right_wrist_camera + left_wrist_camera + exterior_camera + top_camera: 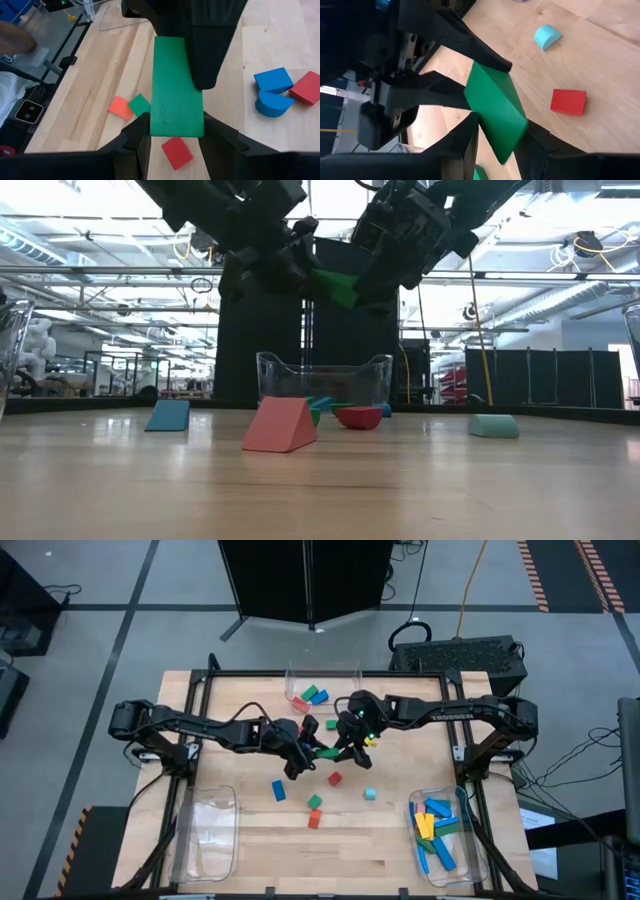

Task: Sort blocks by size
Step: Put the green triangle block into the top transparent bin, then put the dark blue triangle block into the top transparent bin

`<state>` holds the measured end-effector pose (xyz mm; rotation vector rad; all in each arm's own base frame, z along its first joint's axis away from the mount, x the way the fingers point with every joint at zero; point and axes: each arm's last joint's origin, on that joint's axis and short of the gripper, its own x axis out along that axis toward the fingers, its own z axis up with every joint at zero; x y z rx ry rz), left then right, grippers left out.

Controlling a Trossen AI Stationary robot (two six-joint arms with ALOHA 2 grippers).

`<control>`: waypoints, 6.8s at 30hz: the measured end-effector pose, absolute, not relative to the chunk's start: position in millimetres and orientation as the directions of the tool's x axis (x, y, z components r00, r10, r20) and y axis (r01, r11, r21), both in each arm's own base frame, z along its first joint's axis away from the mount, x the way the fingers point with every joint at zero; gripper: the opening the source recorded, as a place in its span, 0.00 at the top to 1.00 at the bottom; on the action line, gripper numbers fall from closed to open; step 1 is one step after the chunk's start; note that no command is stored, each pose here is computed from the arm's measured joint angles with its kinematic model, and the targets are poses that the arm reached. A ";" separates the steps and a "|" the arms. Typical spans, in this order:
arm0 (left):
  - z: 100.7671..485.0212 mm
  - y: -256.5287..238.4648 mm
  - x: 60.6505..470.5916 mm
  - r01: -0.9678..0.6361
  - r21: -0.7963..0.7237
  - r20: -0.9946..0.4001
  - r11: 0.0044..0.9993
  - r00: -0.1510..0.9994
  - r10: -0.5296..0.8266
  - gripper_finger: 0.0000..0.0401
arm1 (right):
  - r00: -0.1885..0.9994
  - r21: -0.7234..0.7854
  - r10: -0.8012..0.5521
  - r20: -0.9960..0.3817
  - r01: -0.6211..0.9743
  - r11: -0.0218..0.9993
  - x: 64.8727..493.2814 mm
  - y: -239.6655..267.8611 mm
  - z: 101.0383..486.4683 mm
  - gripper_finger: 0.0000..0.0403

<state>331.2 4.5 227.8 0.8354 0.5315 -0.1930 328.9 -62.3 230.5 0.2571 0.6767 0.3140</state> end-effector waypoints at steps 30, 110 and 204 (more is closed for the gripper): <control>232.0 1.9 332.7 0.311 0.688 -0.483 0.656 0.871 0.093 0.93 | 0.757 0.357 0.323 -0.568 -0.127 0.925 329.3 -68.7 230.8 0.65; 220.5 186.1 313.5 -0.325 0.311 -0.688 0.893 0.571 0.447 0.46 | 0.625 0.091 -0.017 -0.780 0.140 0.986 313.2 -58.5 177.7 0.48; 144.5 -36.1 304.3 0.483 0.083 -0.977 0.872 0.211 -0.024 0.67 | 0.627 -0.020 -0.009 -0.779 -0.010 1.000 337.1 -18.4 143.9 0.48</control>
